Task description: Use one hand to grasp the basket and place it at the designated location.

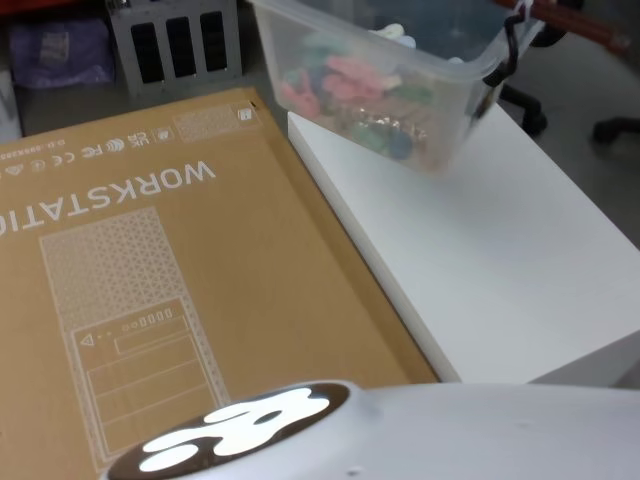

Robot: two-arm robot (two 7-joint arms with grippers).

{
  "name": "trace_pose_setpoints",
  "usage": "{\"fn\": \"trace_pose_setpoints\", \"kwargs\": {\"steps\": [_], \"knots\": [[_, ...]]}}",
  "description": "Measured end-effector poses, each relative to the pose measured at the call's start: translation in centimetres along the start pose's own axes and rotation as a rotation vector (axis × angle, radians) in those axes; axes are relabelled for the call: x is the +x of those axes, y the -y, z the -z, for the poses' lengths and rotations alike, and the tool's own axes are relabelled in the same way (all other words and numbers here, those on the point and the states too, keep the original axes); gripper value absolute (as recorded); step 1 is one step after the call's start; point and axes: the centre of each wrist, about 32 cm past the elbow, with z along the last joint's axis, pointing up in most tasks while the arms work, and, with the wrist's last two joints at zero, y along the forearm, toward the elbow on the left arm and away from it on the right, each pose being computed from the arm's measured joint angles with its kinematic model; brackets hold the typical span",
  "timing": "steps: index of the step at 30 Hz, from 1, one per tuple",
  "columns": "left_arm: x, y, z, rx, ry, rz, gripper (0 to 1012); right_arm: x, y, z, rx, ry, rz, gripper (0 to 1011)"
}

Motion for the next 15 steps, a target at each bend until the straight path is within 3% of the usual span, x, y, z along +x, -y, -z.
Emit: {"fn": "trace_pose_setpoints", "kwargs": {"steps": [10,15], "knots": [[0.0,0.0,0.0,0.0,0.0,0.0,0,-0.08,0.06,0.34,-0.035,-0.025,-0.01,241],[0.0,0.0,0.01,0.0,0.0,0.0,0,-0.36,0.25,1.0,-0.122,-0.087,-0.034,240]]}}
